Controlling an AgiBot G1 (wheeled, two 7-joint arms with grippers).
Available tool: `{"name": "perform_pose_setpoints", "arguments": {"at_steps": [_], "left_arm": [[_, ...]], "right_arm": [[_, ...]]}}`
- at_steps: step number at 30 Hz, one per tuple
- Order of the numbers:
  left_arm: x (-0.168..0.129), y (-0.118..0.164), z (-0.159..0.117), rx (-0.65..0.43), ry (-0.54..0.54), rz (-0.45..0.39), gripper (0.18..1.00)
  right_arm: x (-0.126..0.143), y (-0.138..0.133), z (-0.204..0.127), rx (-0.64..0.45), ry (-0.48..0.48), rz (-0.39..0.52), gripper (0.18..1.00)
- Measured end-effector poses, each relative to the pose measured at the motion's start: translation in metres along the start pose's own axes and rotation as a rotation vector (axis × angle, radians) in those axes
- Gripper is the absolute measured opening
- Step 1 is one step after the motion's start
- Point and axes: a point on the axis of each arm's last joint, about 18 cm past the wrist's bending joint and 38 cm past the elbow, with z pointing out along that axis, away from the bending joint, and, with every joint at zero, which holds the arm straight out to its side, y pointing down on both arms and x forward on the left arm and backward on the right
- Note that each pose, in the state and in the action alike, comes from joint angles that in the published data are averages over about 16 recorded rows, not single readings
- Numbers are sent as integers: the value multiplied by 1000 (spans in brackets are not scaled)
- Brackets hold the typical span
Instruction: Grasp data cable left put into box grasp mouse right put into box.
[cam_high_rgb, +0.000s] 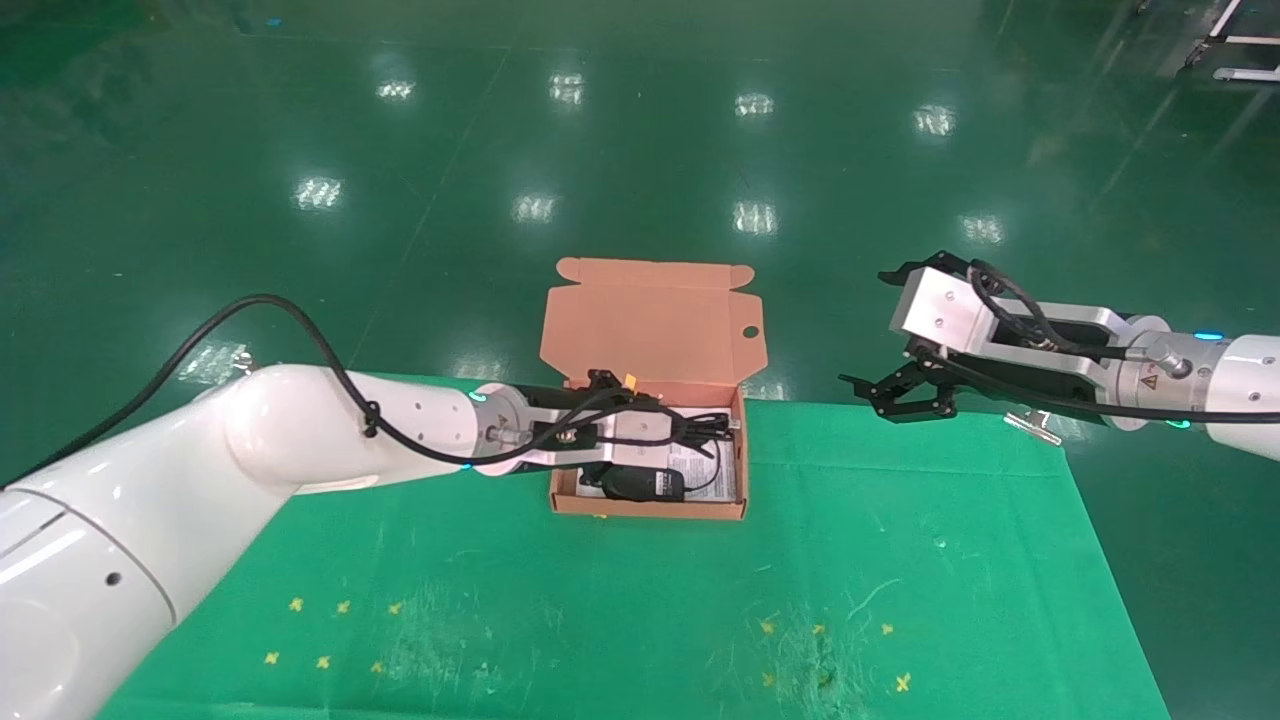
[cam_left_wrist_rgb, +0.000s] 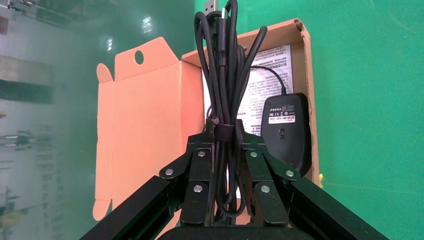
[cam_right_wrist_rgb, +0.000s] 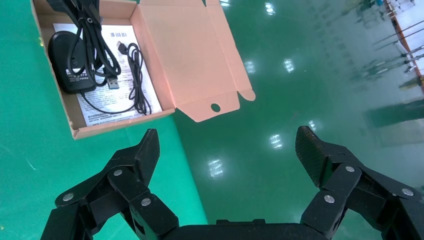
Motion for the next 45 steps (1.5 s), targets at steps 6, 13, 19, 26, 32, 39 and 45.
{"name": "perform_pose_setpoints", "arguments": {"at_steps": [6,13,19,26,32,39,45], "left_arm": [[0,-1,0,2,0,2,271],[-2,2,-4,3,-8,-2,332],[-21,3,-14,11,-49,-27,421],[-57,1,-35,29,-125,-53,582],[-74,2,-53,73,-158,-113,734],[-59,8,-69,162,-130,-244,868],[-37,15,-88,259,-90,-381,944]], "right_arm": [[-1,0,-1,-1,-2,-7,1000],[1,-1,-1,0,4,-5,1000],[14,-7,-8,11,36,-29,1000],[33,-14,-25,14,79,-87,1000],[36,-17,-36,27,76,-101,1000],[20,-20,-41,77,18,-35,1000],[0,-25,-46,146,-54,56,1000]]}}
